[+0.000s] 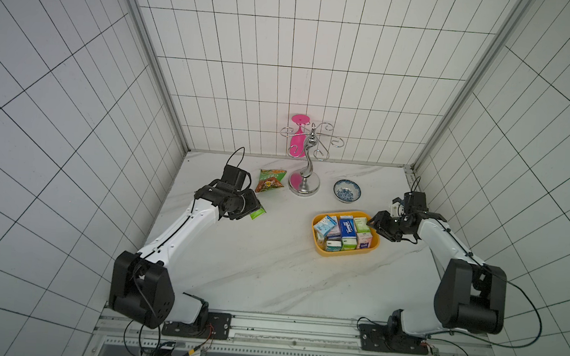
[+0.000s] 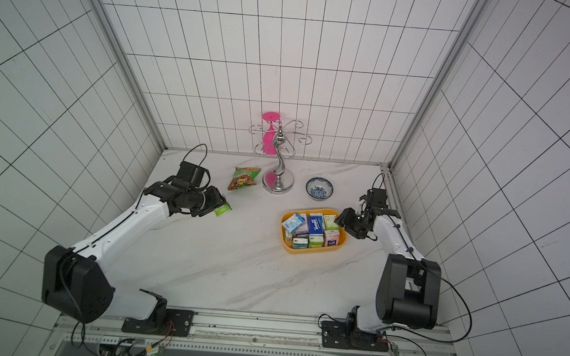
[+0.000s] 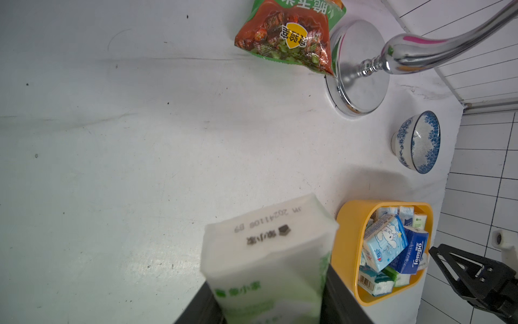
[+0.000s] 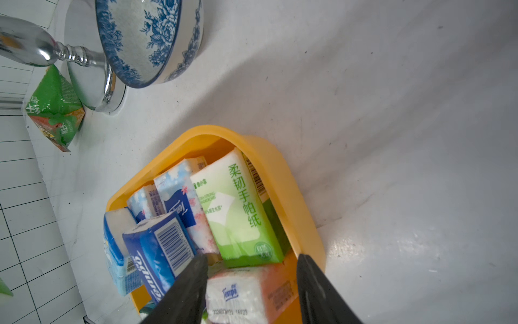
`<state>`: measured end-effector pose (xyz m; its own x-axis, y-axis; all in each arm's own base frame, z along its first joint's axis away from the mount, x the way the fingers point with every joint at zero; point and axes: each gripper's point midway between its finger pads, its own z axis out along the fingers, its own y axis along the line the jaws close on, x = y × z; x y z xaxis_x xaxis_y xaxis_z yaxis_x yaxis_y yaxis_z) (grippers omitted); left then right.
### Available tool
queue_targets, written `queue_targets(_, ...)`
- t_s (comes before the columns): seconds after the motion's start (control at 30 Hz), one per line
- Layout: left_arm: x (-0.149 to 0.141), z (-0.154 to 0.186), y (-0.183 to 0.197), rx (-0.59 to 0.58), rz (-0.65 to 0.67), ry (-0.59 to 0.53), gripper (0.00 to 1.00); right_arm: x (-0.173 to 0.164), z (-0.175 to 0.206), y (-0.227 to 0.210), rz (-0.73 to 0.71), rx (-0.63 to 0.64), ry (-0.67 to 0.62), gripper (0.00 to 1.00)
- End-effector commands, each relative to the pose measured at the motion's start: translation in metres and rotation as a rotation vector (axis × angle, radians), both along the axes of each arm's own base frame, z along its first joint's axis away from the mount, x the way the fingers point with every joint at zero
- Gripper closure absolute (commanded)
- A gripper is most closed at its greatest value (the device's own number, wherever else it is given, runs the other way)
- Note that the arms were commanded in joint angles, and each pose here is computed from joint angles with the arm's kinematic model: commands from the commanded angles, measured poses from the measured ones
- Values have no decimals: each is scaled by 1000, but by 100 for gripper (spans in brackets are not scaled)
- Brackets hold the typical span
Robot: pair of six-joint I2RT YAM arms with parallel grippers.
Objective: Put the pocket tissues into the storage box
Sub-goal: Move the storage box to the center of the board.
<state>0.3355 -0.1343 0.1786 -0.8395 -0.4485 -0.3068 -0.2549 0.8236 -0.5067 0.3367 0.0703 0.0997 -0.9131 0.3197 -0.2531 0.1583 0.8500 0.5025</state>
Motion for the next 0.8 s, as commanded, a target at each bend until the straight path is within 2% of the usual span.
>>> queue_targets(0.0, -10, 7, -1, 1, -43, -20, 51, -10, -15, -5, -1, -38, 25, 46)
queue_targets(0.2, -22, 6, -8, -5, -93, -15, 51, -6, -12, -19, -23, -120, -10, 45)
queue_targets(0.33, -29, -1, -21, 7, -155, -4, 51, -4, -21, -13, 18, -99, 28, 46)
queue_targets(0.53, -28, -3, -36, 5, -211, -5, 51, -4, -30, 3, 83, -55, 57, 61)
queue_targets(0.77, -22, -6, -55, 45, -287, -6, 51, -10, -26, 33, 164, -87, 47, 63)
